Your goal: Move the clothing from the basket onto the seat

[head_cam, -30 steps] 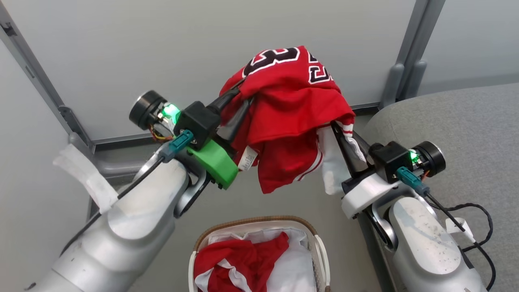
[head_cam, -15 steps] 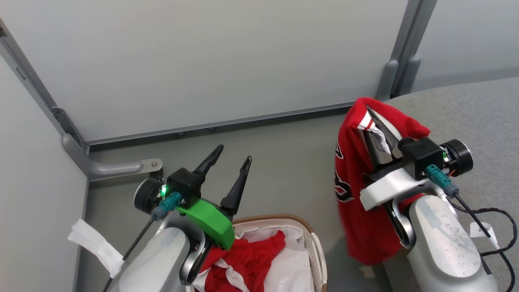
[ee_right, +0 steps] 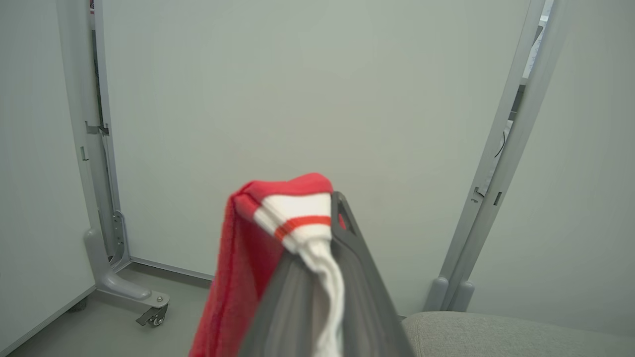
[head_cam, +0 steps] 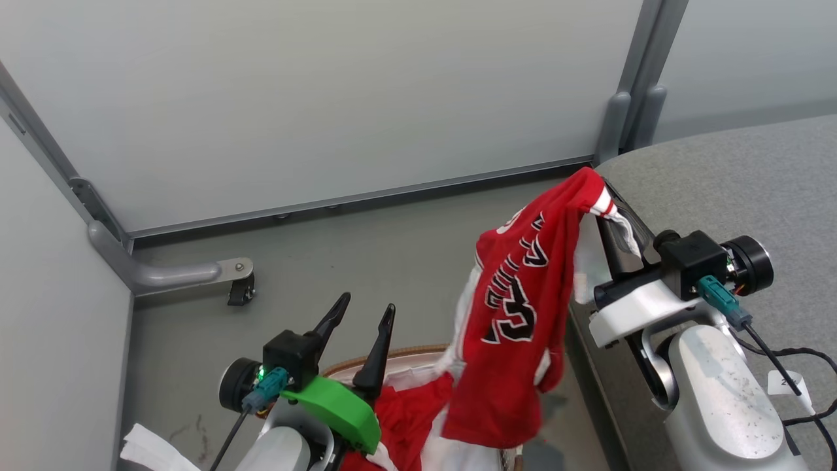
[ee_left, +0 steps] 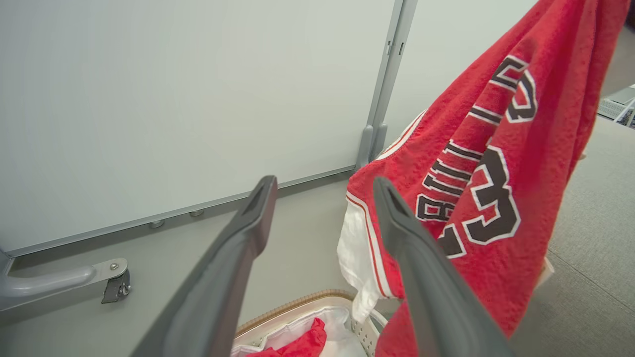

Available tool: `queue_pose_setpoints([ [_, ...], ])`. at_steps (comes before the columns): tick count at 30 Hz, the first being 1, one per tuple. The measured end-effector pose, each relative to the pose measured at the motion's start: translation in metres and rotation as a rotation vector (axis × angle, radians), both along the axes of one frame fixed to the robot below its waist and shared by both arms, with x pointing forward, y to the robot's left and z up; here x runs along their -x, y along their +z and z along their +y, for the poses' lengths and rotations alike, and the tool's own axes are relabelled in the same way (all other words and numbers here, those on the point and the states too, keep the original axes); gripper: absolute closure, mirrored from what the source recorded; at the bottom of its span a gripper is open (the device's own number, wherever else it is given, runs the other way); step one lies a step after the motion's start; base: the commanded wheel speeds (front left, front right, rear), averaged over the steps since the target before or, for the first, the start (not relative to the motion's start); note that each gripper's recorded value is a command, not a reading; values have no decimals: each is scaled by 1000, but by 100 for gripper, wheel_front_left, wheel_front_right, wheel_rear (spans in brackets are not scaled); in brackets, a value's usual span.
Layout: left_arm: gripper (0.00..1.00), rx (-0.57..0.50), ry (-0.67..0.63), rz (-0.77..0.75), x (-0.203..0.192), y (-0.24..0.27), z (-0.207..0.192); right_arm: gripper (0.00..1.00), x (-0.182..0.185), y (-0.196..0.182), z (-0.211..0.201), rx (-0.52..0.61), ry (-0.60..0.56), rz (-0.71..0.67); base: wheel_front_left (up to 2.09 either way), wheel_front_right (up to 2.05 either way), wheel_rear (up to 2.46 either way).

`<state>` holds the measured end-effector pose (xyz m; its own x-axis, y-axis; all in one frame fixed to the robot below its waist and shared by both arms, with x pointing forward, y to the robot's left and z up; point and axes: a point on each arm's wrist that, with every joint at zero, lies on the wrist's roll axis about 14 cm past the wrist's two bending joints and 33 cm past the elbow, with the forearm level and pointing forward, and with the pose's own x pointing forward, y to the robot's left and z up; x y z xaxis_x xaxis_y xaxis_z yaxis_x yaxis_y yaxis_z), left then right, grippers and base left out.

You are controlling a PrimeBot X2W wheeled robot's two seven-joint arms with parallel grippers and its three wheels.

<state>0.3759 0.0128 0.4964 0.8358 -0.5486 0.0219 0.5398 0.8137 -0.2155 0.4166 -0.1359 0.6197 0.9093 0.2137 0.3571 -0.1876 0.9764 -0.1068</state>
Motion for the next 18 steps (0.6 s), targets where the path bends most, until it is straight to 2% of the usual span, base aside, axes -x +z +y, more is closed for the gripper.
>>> queue_pose_setpoints([
  [9,0,-2,-35,7,8,-5,-14,100,0,3,-7,6,-19,-11,0,0,0],
  [18,0,22,-164,-5,16,1,-59,100,10,17,-49,55,-145,-51,0,0,0],
])
